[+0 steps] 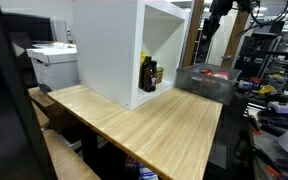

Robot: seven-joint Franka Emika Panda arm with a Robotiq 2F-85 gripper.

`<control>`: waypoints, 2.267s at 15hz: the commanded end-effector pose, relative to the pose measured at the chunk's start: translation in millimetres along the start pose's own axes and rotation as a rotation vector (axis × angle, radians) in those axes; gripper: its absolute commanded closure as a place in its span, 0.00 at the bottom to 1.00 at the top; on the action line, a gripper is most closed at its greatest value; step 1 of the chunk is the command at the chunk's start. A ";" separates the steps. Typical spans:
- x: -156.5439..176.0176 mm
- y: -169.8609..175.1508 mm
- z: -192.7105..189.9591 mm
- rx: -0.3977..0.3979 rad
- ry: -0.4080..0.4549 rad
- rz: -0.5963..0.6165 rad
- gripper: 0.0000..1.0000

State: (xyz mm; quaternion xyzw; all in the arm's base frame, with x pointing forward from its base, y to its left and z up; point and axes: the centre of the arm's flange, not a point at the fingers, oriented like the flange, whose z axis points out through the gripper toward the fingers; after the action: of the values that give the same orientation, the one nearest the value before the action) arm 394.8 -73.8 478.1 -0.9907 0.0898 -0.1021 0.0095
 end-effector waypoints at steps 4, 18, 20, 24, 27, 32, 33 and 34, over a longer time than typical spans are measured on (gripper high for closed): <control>-35.7 32.8 -30.3 0.000 -0.076 -0.055 0.22; -57.2 63.5 -44.5 -0.026 -0.164 -0.235 0.00; -55.2 65.0 -41.5 -0.037 -0.153 -0.252 0.00; -54.1 61.1 -41.6 -0.022 -0.156 -0.214 0.00; -54.1 61.0 -41.7 -0.022 -0.156 -0.214 0.00; -54.1 61.1 -41.7 -0.022 -0.156 -0.214 0.00; -54.1 61.0 -41.7 -0.022 -0.156 -0.214 0.00; -54.1 61.1 -41.7 -0.022 -0.156 -0.214 0.00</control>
State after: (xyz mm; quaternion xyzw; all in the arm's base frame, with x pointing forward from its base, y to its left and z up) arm 323.4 -124.1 505.7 -0.9996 -0.0164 -0.0242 -0.0051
